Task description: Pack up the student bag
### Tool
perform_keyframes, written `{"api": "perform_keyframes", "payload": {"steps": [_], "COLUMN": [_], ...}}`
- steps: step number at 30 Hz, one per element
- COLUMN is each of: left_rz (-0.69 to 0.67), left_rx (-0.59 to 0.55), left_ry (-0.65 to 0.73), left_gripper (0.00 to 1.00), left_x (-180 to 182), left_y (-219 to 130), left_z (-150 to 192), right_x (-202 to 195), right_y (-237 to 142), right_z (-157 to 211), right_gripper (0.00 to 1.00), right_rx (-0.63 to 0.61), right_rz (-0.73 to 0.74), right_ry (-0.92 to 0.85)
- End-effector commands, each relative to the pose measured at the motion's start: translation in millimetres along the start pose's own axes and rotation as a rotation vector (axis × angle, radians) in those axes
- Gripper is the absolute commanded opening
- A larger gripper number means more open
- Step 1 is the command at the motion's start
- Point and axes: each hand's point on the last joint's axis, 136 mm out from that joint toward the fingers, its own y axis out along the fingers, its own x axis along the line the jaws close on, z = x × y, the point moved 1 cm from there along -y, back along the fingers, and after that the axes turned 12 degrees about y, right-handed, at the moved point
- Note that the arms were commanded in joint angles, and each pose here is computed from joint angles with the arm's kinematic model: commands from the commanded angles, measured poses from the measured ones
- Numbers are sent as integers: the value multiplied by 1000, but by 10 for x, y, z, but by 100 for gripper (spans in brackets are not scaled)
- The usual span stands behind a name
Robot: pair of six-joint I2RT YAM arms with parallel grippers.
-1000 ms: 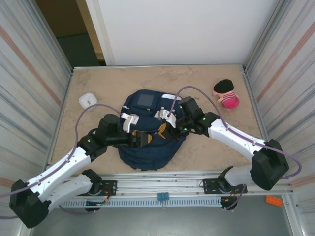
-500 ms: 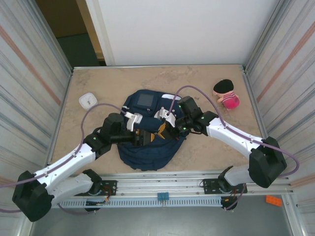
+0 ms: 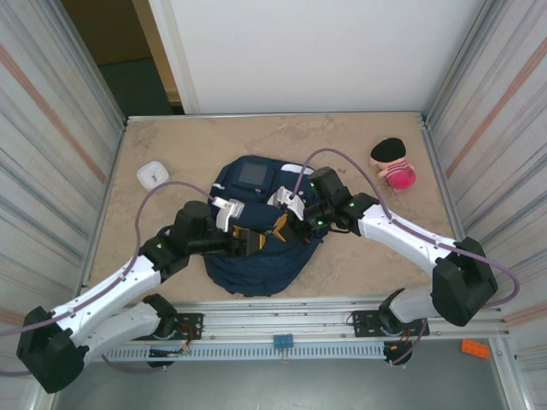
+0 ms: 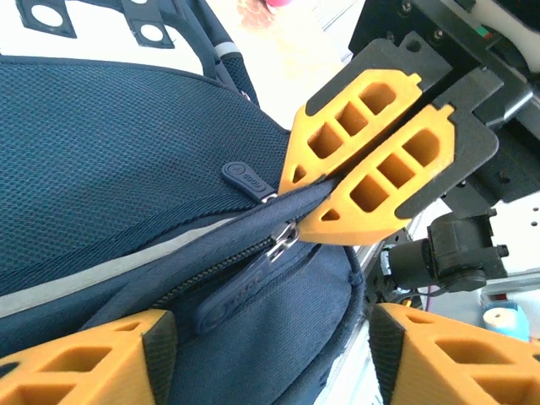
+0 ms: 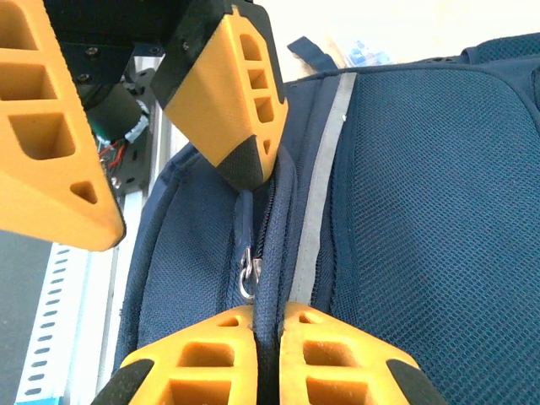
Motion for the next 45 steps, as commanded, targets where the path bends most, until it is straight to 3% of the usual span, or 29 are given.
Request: {"api": "perform_keyframes", "payload": {"steps": [1,8,17,33,43,45], "left_rz": [3,41,138,85,-91,-137], "left_rx": [-53,-40,-62,-7,12,2], "left_ry": [27,51,93,51,29,20], "left_gripper": [62,61,50,27,0,0], "left_x": [20,-2,-205,-40,189,258], "left_y": [11,128,193,337,144,49], "left_z": [-33,-80,-186,-77,17,47], "right_x": [263,295,247,263,134,79], "right_y": [-102,-86,-60,-93,-228,-294], "right_z": [-343,-333,-321,-314,-235,-217], "right_gripper": [0,0,0,0,0,0], "right_rx": [-89,-82,-74,-75,-77,-84], "right_rz": [-100,-112,-93,-89,-57,-48], "right_ry": [-52,-55,-44,-47,-29,-16]}}
